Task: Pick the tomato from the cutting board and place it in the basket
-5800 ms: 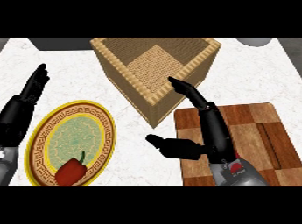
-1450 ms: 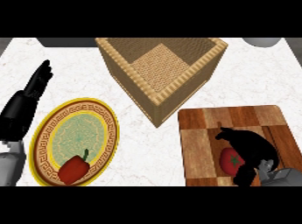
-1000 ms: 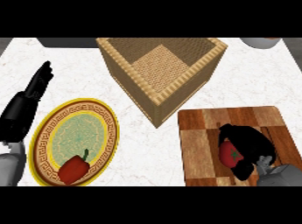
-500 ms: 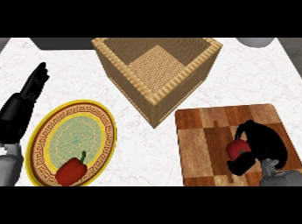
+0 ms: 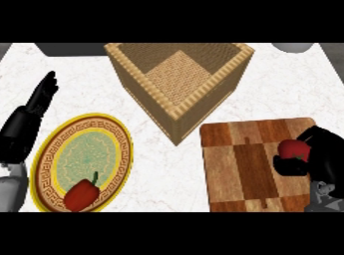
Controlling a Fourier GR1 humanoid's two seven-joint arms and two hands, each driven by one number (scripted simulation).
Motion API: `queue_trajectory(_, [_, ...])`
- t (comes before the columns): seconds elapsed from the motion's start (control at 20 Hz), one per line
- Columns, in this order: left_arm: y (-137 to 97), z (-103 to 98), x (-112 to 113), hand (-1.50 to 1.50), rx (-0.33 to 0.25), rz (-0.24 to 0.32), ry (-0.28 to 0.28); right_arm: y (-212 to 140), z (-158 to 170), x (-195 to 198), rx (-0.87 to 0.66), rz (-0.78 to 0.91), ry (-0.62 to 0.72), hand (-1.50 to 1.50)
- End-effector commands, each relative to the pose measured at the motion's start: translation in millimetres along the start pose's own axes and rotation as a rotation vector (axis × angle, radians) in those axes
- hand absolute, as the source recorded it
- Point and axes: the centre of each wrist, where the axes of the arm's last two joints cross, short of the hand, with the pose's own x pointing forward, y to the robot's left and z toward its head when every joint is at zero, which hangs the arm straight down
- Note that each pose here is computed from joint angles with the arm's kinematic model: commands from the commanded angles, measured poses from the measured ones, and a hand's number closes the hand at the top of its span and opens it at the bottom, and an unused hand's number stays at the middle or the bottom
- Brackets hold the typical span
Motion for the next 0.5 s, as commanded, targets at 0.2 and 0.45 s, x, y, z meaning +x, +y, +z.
queue_trajectory(0.2, [0.5,-2.4,8.9,0.00,-0.007,-0.005,-0.010,-94.4,37.5,45.7,-0.329,-0.529,-0.182,1.50])
queue_trajectory(0.45, [-1.7,-11.1,6.2,0.00,-0.013,0.001,-0.016,-153.7,61.0,76.2,-0.402,-0.546,-0.283,1.50])
